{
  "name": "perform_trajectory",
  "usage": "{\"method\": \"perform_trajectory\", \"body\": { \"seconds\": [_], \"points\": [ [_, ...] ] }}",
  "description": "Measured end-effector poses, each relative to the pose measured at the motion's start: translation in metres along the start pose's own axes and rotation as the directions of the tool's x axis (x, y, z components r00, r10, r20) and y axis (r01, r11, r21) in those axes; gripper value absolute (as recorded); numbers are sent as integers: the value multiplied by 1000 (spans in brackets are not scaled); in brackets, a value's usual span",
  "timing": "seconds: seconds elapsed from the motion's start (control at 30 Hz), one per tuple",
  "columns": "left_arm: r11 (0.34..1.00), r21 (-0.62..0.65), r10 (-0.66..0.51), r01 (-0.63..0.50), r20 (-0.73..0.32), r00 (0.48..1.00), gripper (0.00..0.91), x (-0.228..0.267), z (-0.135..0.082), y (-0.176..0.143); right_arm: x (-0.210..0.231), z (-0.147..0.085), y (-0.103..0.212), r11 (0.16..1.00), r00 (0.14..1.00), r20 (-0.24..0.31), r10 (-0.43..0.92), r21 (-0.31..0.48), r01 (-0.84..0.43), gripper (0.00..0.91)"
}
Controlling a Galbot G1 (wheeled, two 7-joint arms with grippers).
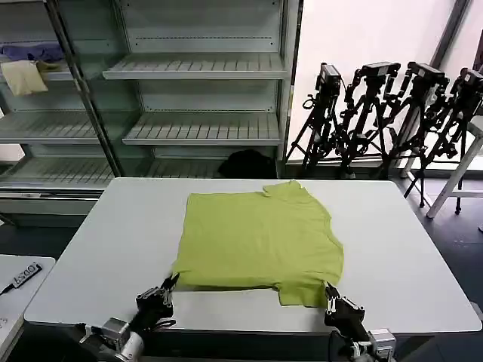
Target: Fold and organize the clothes.
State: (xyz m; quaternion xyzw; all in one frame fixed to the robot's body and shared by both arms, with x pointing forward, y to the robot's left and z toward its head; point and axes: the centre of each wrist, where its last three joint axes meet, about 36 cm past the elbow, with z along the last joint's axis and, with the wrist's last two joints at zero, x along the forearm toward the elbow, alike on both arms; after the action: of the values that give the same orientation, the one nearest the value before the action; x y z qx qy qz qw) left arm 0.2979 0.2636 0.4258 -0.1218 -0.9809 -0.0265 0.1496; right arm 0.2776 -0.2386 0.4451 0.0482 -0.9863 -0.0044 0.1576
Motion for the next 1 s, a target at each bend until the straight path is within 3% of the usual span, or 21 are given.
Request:
{"method": "perform_trajectory", "body": {
  "seconds": [0.47, 1.0],
  "points": [
    [1000, 24, 0, 0, -1, 1000, 0, -26, -18, 5, -57, -31, 1, 1000, 999, 46, 12, 15, -13, 0],
    [999, 7, -39, 39, -42, 998, 0, -73, -32, 9, -130, -50, -1, 998, 999, 45, 26, 51, -28, 0]
  ]
}}
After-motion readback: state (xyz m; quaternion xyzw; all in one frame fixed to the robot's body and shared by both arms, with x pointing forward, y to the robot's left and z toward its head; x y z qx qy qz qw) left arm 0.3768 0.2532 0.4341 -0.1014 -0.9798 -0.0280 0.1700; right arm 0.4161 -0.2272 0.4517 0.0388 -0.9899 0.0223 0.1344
